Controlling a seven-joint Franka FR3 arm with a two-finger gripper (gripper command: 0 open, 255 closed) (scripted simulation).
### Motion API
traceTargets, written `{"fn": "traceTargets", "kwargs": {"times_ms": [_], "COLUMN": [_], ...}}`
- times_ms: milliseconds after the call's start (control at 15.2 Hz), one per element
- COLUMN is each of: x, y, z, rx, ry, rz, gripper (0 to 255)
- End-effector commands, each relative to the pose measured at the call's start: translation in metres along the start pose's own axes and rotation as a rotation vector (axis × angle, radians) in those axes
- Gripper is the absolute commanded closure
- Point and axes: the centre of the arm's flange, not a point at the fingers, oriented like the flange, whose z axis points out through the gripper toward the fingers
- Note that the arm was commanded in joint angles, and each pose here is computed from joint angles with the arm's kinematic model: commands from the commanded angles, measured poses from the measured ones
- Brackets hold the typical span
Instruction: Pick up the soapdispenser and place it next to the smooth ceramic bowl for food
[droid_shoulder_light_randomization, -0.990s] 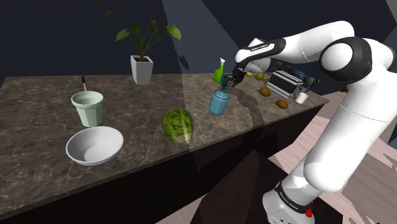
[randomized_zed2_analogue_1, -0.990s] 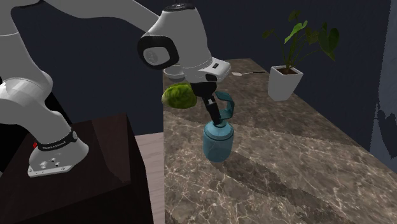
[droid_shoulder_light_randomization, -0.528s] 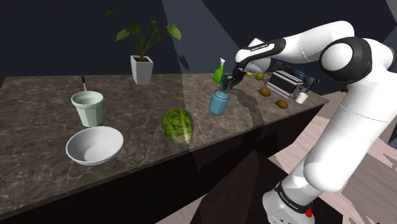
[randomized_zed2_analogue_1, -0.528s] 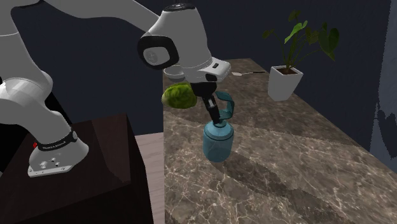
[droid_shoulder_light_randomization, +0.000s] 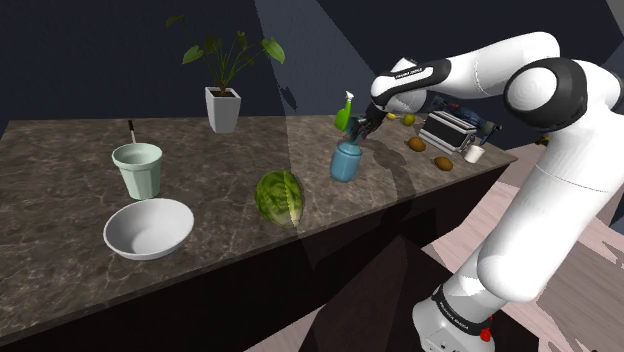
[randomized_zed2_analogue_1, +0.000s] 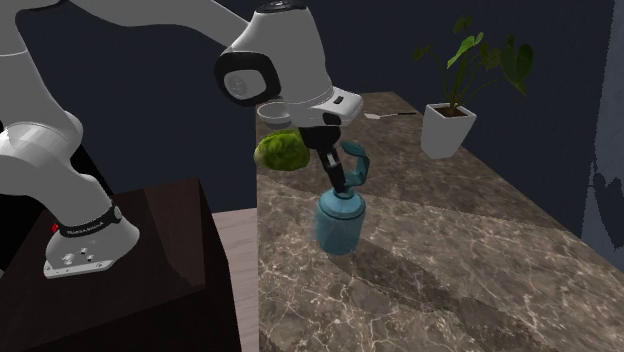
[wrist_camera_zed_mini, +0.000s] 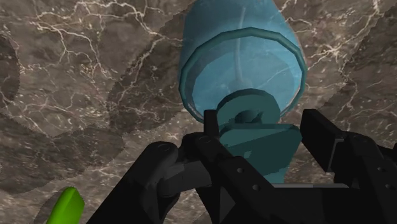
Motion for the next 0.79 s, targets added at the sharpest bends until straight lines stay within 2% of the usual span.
{"fn": "traceTargets", "kwargs": {"times_ms": [0,726], "x": [0.004,0.021], "y": [0.000,0.001], "z": [-0.009,-0.065], "rx": [0.000,0.000], "ry": [0.001,0.001], "rz": [0.000,0.000], "gripper": [255,255]}}
